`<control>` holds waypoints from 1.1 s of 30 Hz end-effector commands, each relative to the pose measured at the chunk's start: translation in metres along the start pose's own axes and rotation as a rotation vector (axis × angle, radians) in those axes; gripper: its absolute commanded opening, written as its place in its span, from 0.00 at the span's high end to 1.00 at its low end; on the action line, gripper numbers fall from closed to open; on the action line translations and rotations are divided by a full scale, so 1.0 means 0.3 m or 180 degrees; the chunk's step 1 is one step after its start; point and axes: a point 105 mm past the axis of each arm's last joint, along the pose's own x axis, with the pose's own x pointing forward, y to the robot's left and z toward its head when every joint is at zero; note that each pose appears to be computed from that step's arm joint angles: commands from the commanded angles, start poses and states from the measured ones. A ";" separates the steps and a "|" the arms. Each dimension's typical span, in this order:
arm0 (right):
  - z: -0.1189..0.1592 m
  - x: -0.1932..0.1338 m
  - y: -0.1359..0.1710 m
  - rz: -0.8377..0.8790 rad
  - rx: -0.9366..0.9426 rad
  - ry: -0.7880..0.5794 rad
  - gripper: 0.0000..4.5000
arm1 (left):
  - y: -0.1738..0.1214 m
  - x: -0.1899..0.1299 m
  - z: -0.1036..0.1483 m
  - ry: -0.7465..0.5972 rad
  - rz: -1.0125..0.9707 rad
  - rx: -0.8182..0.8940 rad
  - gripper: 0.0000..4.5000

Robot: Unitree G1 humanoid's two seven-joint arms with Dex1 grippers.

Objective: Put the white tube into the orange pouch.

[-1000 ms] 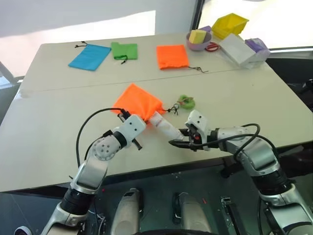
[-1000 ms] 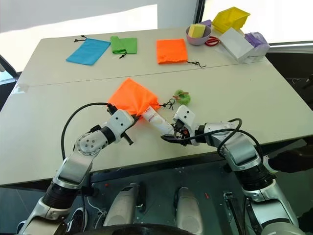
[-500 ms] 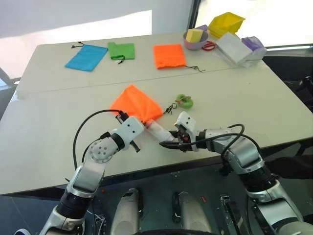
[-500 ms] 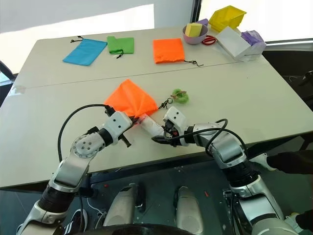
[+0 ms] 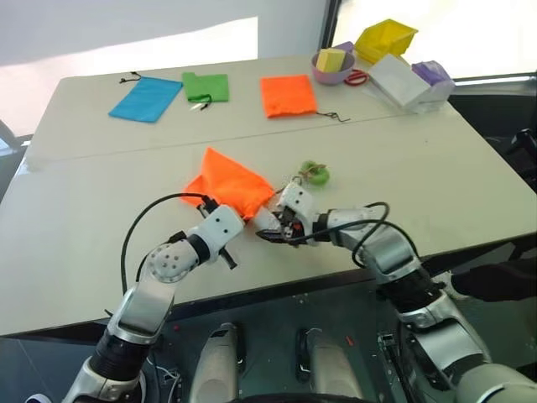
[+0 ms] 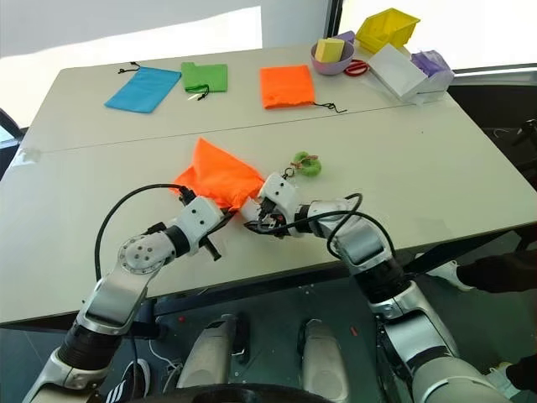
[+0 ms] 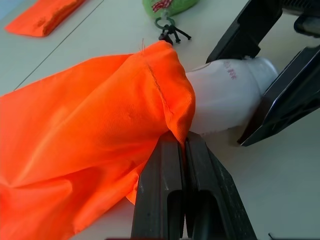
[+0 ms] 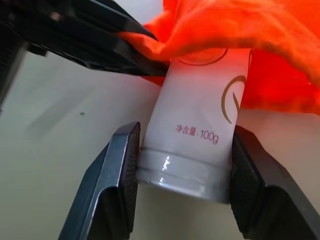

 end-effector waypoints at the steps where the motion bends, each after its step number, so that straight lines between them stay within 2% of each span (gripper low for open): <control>1: 0.047 0.013 -0.024 -0.0087 -0.0350 -0.0057 0.60 | 0.033 -0.018 0.056 -0.0216 0.0124 0.0071 1.00; 9: 0.007 0.006 -0.076 -0.0213 -0.0688 0.0169 0.60 | 0.075 -0.048 0.065 -0.0340 0.0186 0.0210 1.00; 13: 0.068 0.050 -0.036 -0.0109 -0.0659 -0.0048 0.60 | 0.049 -0.036 0.064 -0.0348 0.0068 0.0232 1.00; 20: 0.124 0.139 0.005 -0.0074 -0.0774 -0.0143 0.60 | 0.005 -0.023 0.045 -0.0267 -0.0119 0.0305 1.00; 33: 0.069 0.171 -0.007 -0.0047 -0.1201 0.0166 0.60 | 0.019 -0.058 0.056 -0.0335 -0.0167 0.0323 1.00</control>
